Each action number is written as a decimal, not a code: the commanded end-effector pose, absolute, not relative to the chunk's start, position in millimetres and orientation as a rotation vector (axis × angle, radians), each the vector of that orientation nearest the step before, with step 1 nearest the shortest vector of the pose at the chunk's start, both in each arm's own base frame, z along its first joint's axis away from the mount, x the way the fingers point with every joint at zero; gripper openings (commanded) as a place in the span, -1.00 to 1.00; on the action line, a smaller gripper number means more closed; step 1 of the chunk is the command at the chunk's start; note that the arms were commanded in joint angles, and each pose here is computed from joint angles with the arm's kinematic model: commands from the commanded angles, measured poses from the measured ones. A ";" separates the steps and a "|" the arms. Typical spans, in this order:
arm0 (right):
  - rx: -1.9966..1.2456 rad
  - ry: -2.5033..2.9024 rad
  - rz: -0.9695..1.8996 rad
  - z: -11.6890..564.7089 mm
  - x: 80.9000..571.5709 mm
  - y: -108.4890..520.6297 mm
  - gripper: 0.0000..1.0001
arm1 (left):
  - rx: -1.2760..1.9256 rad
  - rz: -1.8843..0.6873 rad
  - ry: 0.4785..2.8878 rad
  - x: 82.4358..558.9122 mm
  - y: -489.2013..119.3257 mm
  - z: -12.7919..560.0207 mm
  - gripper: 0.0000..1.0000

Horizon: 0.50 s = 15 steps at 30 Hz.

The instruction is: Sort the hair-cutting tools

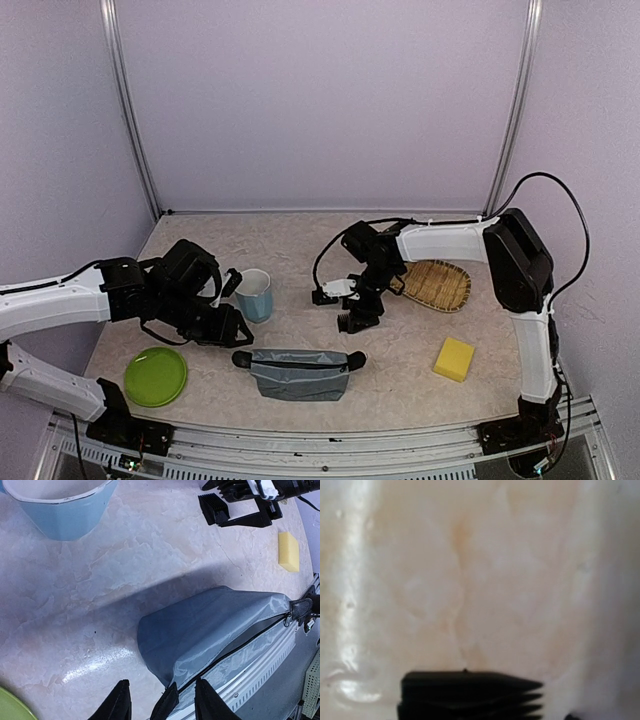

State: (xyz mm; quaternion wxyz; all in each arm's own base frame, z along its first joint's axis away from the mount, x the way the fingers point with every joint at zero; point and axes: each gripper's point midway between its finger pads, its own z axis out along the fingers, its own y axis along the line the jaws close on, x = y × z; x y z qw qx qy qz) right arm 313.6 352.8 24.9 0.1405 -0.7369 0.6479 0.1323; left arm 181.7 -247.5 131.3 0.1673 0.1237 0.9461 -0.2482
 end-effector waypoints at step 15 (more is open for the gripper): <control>-2.163 2.033 0.449 32.3 294.1 341.8 -0.43 | 0.335 -0.720 2.662 186.4 -247.7 137.7 -0.15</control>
